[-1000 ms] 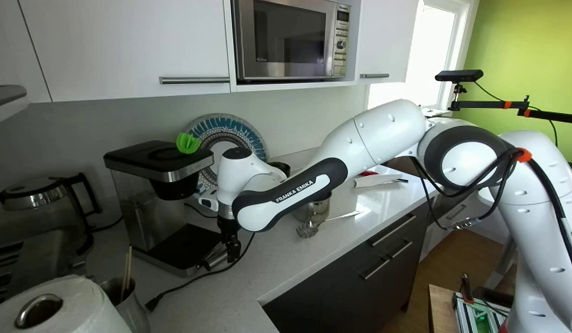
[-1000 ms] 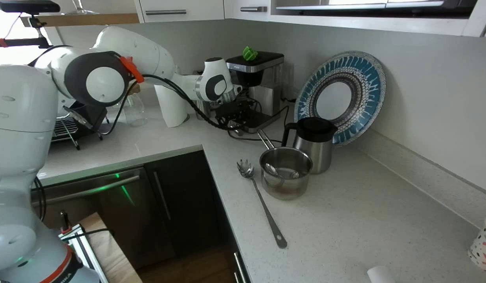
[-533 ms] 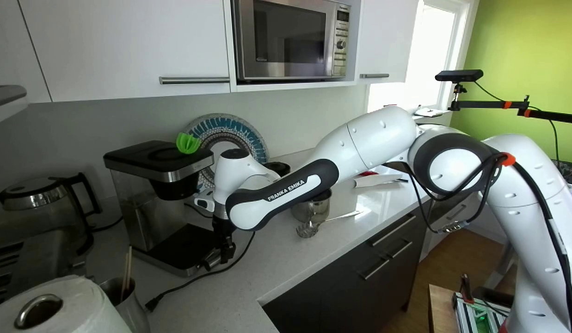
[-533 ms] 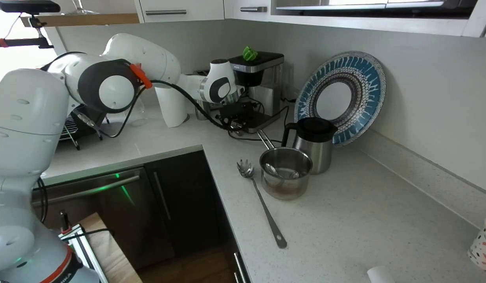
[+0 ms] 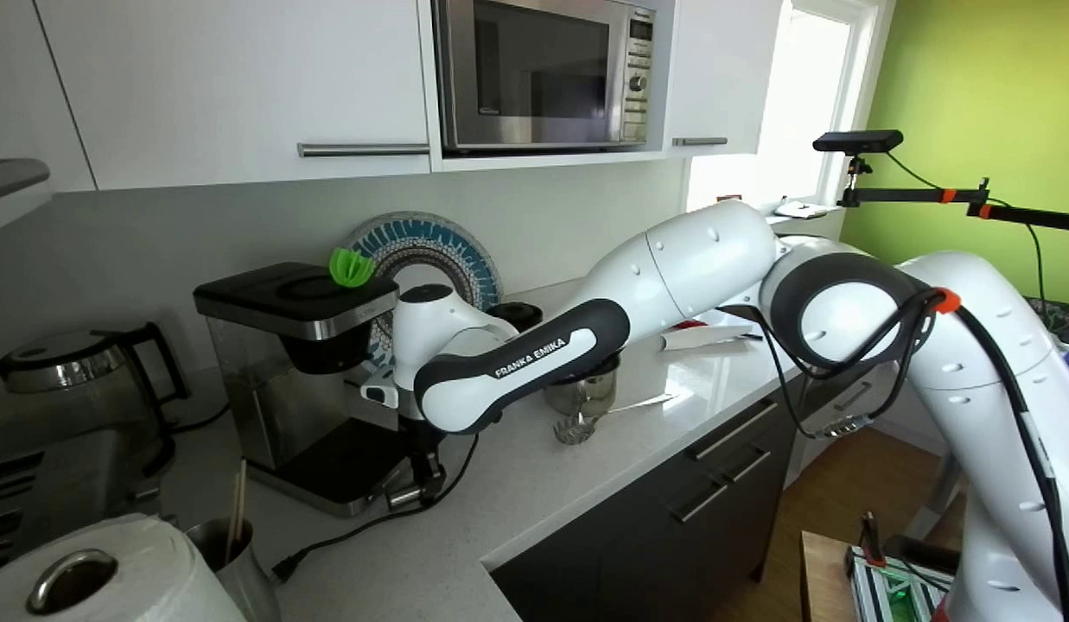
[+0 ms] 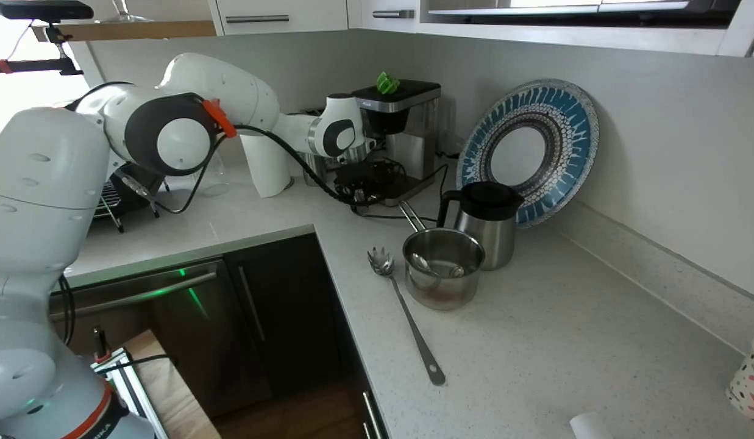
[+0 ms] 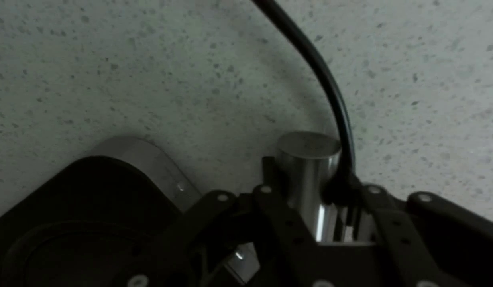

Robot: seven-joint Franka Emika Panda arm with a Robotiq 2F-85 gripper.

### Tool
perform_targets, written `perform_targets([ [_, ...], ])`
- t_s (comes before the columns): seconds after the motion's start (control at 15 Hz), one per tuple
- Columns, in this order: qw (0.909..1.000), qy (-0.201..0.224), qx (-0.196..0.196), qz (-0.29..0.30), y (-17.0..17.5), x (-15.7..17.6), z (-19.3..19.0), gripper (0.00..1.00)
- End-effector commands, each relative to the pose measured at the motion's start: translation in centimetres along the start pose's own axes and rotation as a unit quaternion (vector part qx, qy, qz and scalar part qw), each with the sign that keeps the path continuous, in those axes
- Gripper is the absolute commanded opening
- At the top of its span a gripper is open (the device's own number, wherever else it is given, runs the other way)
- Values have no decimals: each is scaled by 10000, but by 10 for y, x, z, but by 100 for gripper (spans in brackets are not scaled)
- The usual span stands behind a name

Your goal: Put the silver cylinder in the pot

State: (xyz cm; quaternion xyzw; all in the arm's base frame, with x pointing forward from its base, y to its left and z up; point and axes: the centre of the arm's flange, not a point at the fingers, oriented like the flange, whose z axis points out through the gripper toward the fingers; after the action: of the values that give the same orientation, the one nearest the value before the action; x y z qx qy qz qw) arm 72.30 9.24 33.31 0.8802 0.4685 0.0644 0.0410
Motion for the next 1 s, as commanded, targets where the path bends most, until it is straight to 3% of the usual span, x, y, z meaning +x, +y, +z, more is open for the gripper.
perform_targets([
  [0.0,9991,-401,-38,-152,-48,-9,-29,12],
  [0.13,9972,-539,-502,-85,-74,-19,-55,12],
  [0.33,9898,-731,-1047,638,-88,-45,-88,12],
  [0.67,9659,-772,-1371,2055,-100,-119,-136,12],
  [0.73,9767,-698,-1191,1642,-73,-81,-123,37],
  [0.93,9692,-716,-1275,1984,-83,-109,-138,37],
])
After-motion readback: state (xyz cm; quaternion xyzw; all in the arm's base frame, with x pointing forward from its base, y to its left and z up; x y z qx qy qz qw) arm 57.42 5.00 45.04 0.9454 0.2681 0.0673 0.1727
